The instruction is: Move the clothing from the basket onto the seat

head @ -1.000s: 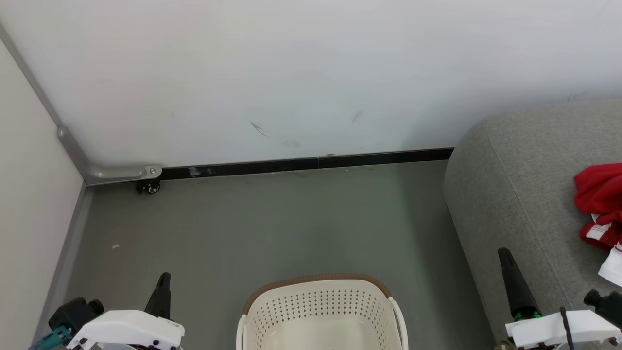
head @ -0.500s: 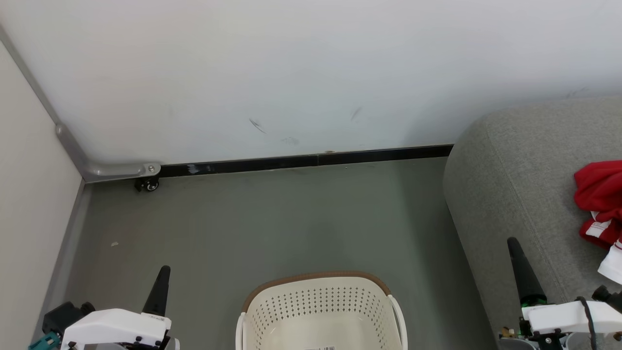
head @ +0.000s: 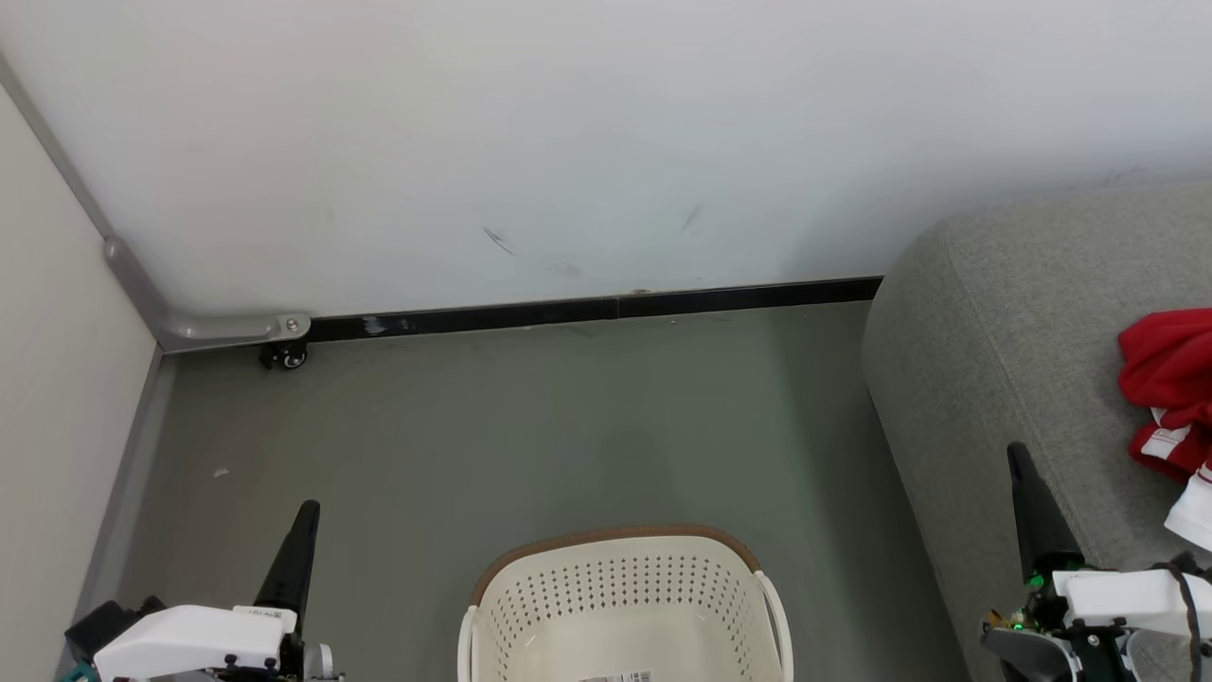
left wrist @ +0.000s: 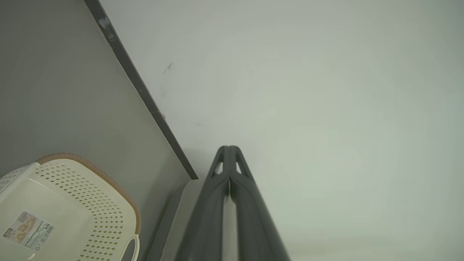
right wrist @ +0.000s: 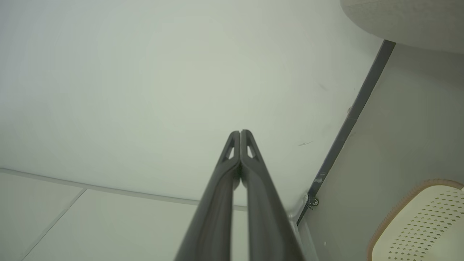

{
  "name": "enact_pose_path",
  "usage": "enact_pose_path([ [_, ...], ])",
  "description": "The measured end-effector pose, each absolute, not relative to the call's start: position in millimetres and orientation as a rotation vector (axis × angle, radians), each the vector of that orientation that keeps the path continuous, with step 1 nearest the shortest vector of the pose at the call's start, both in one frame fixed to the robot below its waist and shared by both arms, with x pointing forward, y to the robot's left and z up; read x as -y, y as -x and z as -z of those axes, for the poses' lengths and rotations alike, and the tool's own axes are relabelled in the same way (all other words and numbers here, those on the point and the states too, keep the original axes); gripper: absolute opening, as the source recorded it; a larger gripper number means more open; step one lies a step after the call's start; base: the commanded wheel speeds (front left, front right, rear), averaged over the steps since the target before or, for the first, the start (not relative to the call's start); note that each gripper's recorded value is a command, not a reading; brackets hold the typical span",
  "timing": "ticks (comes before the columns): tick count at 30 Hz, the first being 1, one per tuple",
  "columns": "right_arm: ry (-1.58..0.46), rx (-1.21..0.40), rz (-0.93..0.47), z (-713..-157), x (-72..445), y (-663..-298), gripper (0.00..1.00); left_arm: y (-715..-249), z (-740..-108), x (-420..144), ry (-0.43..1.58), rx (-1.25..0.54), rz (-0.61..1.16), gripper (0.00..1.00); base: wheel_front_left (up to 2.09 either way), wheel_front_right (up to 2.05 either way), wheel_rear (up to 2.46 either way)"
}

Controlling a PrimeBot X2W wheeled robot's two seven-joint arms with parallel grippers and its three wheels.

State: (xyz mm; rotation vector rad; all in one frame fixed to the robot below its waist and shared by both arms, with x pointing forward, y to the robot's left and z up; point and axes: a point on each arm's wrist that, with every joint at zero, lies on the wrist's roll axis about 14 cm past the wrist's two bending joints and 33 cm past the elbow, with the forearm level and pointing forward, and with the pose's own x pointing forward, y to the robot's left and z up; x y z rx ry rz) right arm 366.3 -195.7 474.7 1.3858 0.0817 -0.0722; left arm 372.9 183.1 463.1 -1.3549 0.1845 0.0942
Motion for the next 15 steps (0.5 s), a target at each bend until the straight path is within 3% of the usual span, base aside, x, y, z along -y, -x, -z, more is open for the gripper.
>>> enact_pose_path([
  [15,-1.579,-0.036,0.085,-481,204,-374,0.0,-376,-477,-190,1.573,-0.096,-0.061,0.0,0.0,0.0,0.0],
])
